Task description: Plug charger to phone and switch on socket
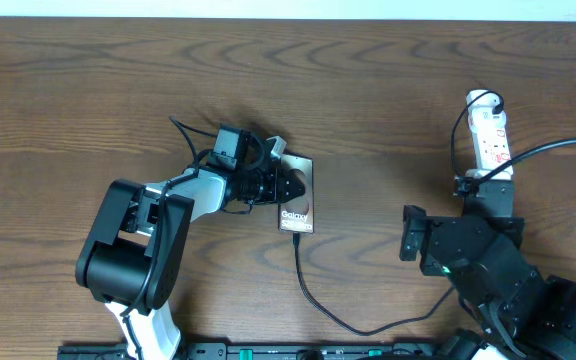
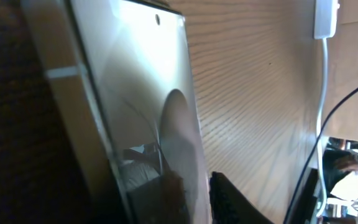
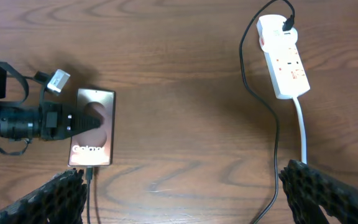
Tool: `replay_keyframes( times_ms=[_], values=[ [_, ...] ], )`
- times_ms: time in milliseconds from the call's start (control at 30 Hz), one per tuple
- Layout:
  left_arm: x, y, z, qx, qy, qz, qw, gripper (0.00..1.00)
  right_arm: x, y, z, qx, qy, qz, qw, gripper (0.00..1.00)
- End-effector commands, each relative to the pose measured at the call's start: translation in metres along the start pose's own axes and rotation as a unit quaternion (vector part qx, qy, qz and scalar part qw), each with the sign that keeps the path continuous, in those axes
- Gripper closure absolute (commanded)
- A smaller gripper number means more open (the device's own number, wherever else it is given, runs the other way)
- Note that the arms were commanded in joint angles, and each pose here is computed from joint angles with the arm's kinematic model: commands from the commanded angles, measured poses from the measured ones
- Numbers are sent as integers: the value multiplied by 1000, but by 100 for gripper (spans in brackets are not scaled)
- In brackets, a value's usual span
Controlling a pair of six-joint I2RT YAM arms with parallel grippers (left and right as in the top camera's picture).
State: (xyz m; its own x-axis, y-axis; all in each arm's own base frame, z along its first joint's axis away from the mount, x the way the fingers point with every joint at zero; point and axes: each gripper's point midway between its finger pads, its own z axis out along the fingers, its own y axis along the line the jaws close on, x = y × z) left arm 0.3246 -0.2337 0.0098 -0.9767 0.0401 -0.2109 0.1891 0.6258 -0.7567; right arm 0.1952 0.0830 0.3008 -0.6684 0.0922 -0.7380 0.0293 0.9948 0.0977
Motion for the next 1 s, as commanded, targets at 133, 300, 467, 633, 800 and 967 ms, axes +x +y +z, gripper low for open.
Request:
replay_keyframes(
  times_ms=[133,300,467,633,800,967],
  values=[
    [8,20,5,-30,13,-24,999,59,-3,-3,-2,4,-7,30,1000,1],
    [10,22,5,-35,16,-26,999,59,-1,-5,-2,8,-3,26,1000,1],
    [12,33,4,-68,16,-36,997,59,1,-6,-2,10,3,23,1000,1],
    [18,44,2,-98,22,-46,994,58,3,-6,-2,10,7,21,1000,1],
    [17,47,1,-105,19,-47,993,58,4,-6,-2,11,8,20,1000,1],
    [14,51,-3,-108,14,-52,993,58,4,-7,-2,11,8,20,1000,1]
  ],
)
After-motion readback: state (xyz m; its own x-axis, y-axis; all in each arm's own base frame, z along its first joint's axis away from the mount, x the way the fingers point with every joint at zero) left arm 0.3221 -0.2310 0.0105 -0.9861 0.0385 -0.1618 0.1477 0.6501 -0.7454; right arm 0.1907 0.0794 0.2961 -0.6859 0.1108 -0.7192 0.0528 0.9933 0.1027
